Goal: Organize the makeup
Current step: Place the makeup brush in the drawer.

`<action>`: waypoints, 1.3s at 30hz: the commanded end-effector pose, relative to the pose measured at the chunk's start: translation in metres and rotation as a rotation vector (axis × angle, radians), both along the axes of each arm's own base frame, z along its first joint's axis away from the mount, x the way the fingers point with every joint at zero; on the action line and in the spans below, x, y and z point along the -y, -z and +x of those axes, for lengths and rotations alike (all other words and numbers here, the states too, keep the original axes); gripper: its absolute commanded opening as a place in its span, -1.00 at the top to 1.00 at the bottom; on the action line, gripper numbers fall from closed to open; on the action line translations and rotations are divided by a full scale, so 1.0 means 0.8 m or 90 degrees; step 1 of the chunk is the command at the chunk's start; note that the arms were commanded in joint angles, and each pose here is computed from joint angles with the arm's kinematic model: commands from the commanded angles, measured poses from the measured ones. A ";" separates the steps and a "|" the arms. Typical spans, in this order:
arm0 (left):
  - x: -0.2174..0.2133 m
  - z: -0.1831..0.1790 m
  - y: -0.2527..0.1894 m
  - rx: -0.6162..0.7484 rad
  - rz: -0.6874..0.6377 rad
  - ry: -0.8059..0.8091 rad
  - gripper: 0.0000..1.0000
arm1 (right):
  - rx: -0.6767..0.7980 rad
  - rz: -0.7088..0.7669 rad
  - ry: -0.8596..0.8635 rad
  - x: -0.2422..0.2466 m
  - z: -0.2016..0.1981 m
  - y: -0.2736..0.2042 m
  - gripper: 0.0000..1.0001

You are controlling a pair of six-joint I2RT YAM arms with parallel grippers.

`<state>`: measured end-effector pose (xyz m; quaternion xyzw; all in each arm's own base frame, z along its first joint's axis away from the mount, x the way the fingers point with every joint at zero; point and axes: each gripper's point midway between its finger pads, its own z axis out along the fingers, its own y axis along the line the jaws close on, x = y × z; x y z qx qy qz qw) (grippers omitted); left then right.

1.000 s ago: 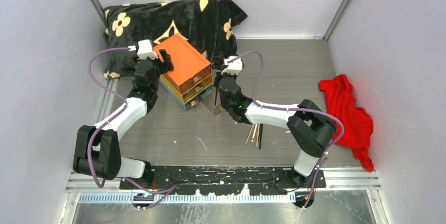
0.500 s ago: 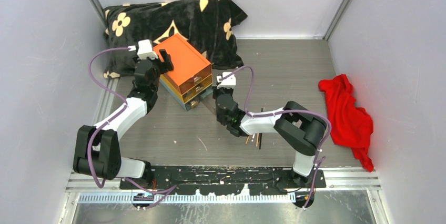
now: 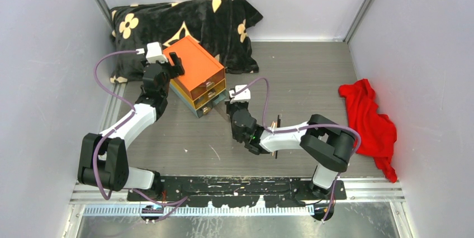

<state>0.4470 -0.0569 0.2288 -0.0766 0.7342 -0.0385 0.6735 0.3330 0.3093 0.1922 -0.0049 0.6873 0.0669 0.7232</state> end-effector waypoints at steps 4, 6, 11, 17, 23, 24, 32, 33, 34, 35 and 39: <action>0.035 -0.058 0.154 -0.268 0.061 0.121 -0.54 | 0.016 0.015 -0.004 0.016 -0.023 -0.038 0.99; 0.034 -0.058 0.154 -0.269 0.061 0.121 -0.54 | 0.013 0.010 -0.012 0.019 -0.028 -0.038 0.98; 0.034 -0.058 0.155 -0.269 0.060 0.120 -0.54 | 0.006 0.003 -0.045 0.022 -0.041 -0.030 0.98; 0.035 -0.057 0.154 -0.268 0.060 0.121 -0.54 | -0.015 -0.020 -0.080 0.016 -0.052 -0.011 0.98; 0.035 -0.057 0.154 -0.268 0.060 0.121 -0.54 | -0.034 -0.043 -0.105 0.007 -0.061 0.009 0.98; 0.035 -0.056 0.154 -0.268 0.060 0.121 -0.54 | -0.040 -0.045 -0.106 0.007 -0.063 0.013 0.98; 0.035 -0.056 0.155 -0.269 0.061 0.121 -0.54 | -0.072 -0.068 -0.108 0.011 -0.083 0.037 0.98; 0.034 -0.056 0.154 -0.268 0.061 0.120 -0.54 | -0.077 -0.070 -0.110 0.012 -0.087 0.041 0.98; 0.034 -0.055 0.154 -0.268 0.061 0.120 -0.54 | -0.082 -0.069 -0.112 0.012 -0.089 0.044 0.98; 0.035 -0.056 0.155 -0.269 0.061 0.121 -0.54 | -0.089 -0.070 -0.114 0.012 -0.092 0.049 0.98; 0.034 -0.056 0.154 -0.266 0.062 0.120 -0.54 | -0.108 -0.071 -0.125 0.009 -0.100 0.069 0.98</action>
